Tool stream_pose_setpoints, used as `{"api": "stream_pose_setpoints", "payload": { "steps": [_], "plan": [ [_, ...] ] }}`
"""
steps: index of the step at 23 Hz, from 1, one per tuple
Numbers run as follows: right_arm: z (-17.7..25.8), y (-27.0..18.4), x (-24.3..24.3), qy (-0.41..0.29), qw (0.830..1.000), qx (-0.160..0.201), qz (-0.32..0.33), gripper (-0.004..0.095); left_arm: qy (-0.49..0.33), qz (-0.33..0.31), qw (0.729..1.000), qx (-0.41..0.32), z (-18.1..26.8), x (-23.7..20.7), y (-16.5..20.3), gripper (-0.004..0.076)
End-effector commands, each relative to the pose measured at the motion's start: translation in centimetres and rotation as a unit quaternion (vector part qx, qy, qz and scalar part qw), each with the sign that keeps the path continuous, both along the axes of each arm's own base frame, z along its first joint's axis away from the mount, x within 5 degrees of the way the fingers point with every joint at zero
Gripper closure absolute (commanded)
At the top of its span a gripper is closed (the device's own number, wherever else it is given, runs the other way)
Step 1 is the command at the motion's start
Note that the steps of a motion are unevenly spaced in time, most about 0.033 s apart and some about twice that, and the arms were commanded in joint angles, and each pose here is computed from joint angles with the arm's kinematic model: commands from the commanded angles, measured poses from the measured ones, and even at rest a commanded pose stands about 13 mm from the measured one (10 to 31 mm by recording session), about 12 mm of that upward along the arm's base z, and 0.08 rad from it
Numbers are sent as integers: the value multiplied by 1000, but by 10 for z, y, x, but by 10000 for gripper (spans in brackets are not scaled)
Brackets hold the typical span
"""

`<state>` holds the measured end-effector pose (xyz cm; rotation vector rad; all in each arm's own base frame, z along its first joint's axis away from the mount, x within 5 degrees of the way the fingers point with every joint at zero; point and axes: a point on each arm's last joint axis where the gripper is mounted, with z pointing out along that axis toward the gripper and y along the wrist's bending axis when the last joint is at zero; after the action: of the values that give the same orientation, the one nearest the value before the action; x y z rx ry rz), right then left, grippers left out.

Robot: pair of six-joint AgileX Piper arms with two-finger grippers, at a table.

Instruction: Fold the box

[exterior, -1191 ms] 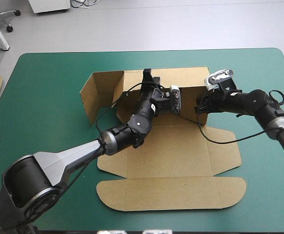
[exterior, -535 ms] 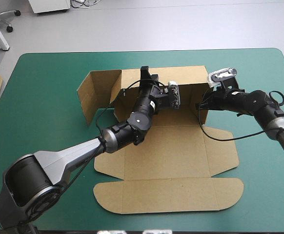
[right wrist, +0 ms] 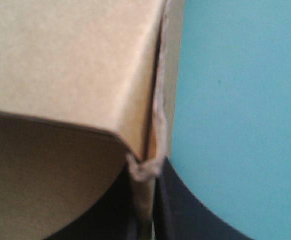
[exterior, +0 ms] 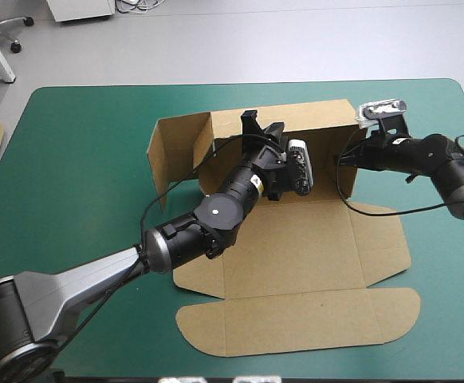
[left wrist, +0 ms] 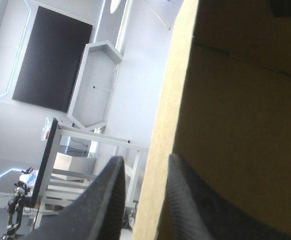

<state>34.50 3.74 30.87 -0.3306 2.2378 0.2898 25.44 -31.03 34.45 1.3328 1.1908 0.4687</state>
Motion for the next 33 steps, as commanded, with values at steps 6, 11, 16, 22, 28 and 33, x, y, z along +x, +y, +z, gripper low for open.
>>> {"api": "stream_pose_setpoints", "payload": {
  "steps": [6,11,16,22,28,33],
  "plan": [
    [27,-16,-8,21,998,1,-52,940,-111,-24,992,-62,88,-19,35,508],
    [25,-16,-10,33,998,-1,-48,940,-150,28,985,-82,122,21,78,508],
    [23,-16,-11,50,997,7,-55,940,-150,208,938,-232,154,80,198,508],
    [20,-18,-15,76,995,-1,-61,940,-32,513,765,-388,109,105,333,508],
    [50,-17,-15,75,995,5,-60,940,213,564,719,-346,50,111,361,673],
    [86,-14,-12,80,996,2,-37,940,277,579,707,-296,39,104,360,738]
  ]
}}
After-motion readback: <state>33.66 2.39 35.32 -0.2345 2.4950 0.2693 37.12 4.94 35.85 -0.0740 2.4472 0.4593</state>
